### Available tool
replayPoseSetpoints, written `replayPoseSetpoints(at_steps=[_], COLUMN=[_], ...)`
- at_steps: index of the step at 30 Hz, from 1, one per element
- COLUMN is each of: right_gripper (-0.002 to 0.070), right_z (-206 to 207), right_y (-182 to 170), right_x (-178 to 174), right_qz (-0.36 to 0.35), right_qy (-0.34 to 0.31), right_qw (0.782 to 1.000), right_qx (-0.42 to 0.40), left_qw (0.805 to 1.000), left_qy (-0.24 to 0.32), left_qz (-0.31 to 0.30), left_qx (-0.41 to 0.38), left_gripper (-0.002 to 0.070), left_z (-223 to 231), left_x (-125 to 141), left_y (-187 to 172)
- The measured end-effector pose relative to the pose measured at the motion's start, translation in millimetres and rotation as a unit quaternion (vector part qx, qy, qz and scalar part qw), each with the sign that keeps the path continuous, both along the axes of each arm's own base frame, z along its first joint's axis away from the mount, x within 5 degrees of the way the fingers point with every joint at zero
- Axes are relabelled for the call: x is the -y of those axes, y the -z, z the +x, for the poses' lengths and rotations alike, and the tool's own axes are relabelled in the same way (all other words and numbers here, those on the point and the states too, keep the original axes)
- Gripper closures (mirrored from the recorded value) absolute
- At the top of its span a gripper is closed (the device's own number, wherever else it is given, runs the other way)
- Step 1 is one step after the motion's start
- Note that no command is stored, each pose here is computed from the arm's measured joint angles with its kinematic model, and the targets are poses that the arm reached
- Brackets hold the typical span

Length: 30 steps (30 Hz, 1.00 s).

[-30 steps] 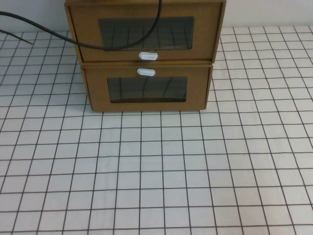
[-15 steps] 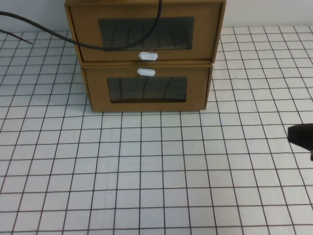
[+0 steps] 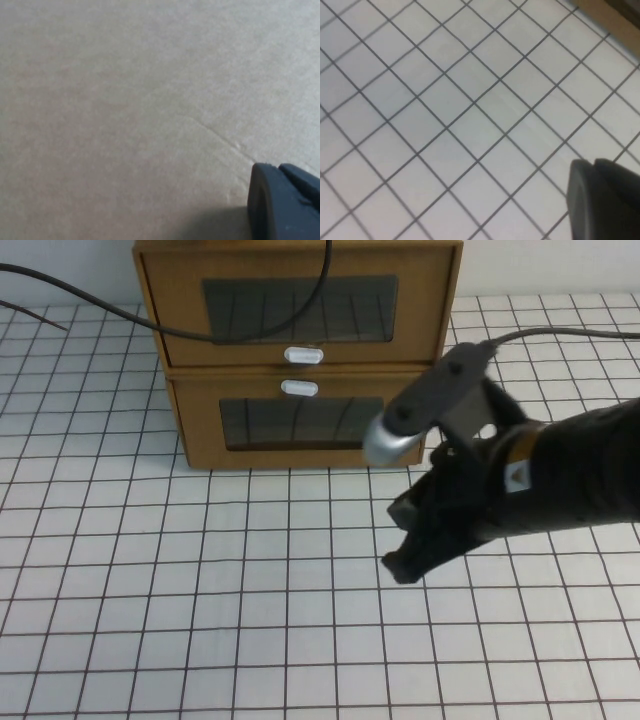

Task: Open the shoe box
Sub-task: 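Pull the top drawer of the cardboard box fully open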

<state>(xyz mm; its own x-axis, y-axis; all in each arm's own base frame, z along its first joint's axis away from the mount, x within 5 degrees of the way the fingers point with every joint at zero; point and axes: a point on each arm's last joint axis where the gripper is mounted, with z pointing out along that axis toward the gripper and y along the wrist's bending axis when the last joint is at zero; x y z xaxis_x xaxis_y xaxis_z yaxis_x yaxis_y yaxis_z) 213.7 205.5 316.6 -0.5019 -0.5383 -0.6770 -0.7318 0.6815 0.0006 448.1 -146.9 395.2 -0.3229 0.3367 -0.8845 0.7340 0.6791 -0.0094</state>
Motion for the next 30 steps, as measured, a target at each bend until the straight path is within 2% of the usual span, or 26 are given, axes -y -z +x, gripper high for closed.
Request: replayPoseSetpoints(at_steps=[4, 7, 10, 15, 22, 30], right_gripper=[0.0689, 0.0689, 0.0689, 0.0637, 0.0463, 0.0432], right_z=[5, 11, 21, 35, 47, 73], right_y=[6, 12, 19, 27, 34, 48], right_x=[-37, -55, -65, -76, -95, -115], right_qz=[-0.088, -0.151, -0.182, -0.2, -0.205, -0.214], right_qy=[-0.033, -0.052, -0.048, -0.047, -0.071, -0.07], right_qw=[0.992, 0.971, 0.952, 0.926, 0.894, 0.885], right_qx=[0.086, 0.177, 0.242, 0.317, 0.392, 0.408], left_qw=[1.0, 1.0, 1.0, 1.0, 1.0, 1.0], left_qy=[-0.002, -0.003, -0.004, -0.005, -0.007, -0.007], left_qz=[-0.003, -0.004, -0.005, -0.007, -0.01, -0.01], left_qx=[-0.003, -0.005, -0.006, -0.008, -0.012, -0.014], left_gripper=[0.0677, 0.0677, 0.0677, 0.0677, 0.0677, 0.0677], left_z=[0, 0, 0, 0, 0, -1], left_x=[0, 0, 0, 0, 0, 0], left_y=[0, 0, 0, -1, 0, 0])
